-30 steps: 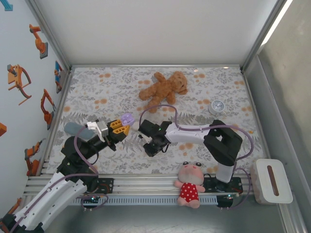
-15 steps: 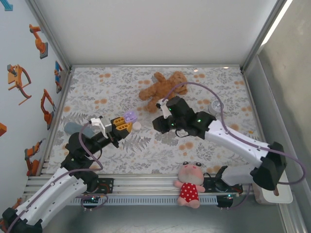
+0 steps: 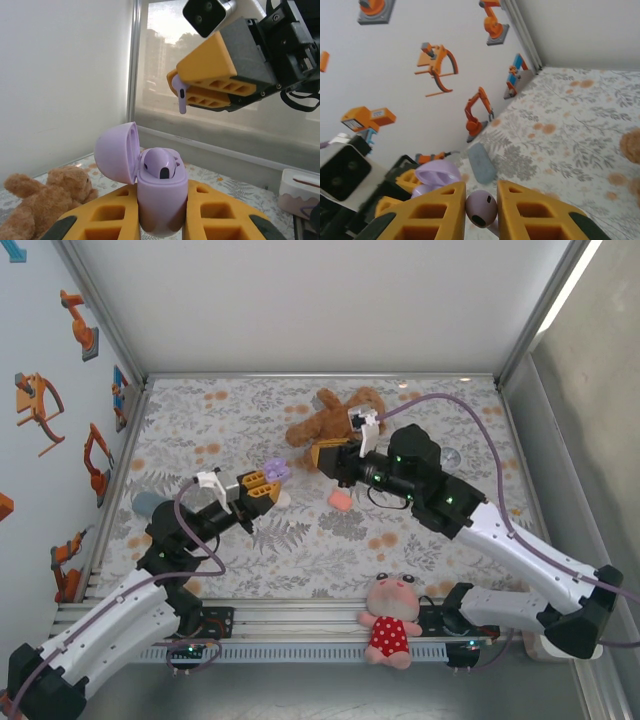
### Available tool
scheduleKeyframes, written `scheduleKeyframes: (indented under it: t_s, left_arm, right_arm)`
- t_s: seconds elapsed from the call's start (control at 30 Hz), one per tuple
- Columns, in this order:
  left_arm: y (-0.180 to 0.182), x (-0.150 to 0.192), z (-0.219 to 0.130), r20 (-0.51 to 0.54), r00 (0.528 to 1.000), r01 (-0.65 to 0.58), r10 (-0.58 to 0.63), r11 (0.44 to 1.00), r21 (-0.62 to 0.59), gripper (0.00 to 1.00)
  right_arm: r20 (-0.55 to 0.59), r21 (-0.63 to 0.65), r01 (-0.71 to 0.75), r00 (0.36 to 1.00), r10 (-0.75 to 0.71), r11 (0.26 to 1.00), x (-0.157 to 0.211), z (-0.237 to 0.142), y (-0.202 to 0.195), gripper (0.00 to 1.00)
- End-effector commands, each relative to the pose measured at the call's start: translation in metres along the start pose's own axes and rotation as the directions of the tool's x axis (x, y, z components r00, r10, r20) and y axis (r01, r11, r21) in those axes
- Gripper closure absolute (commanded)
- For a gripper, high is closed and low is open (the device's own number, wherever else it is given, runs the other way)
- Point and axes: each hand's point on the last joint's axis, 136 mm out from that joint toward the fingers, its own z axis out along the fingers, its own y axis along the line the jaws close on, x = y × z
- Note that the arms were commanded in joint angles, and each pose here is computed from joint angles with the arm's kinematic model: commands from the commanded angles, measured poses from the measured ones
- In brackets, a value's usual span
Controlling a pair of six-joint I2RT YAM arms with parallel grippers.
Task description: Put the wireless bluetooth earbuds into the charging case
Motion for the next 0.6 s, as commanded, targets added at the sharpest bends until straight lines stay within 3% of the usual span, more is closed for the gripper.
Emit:
scheduleKeyframes:
  t_s: [0.0, 0.27, 0.57]
  left_arm:
    - [-0.012, -0.035, 0.005, 0.097, 0.994, -0.057, 0.051, 0.997, 0.06, 0.98]
    - [-0.011, -0.039, 0.018, 0.112, 0.992, -0.074, 0.064, 0.994, 0.085, 0.98]
    - [-0.012, -0.043, 0.027, 0.129, 0.99, -0.07, 0.055, 0.991, 0.114, 0.98]
  right_arm:
    - [0.097, -0.16, -0.003, 0.995, 0.019, 0.987, -0.04, -0.007, 0.043, 0.78]
    - [0.063, -0.27, -0.019, 0.997, 0.037, 0.963, -0.033, 0.003, 0.064, 0.79]
    - [0.017, -0.275, -0.066, 0.997, 0.074, 0.959, -0.013, 0.015, 0.06, 0.79]
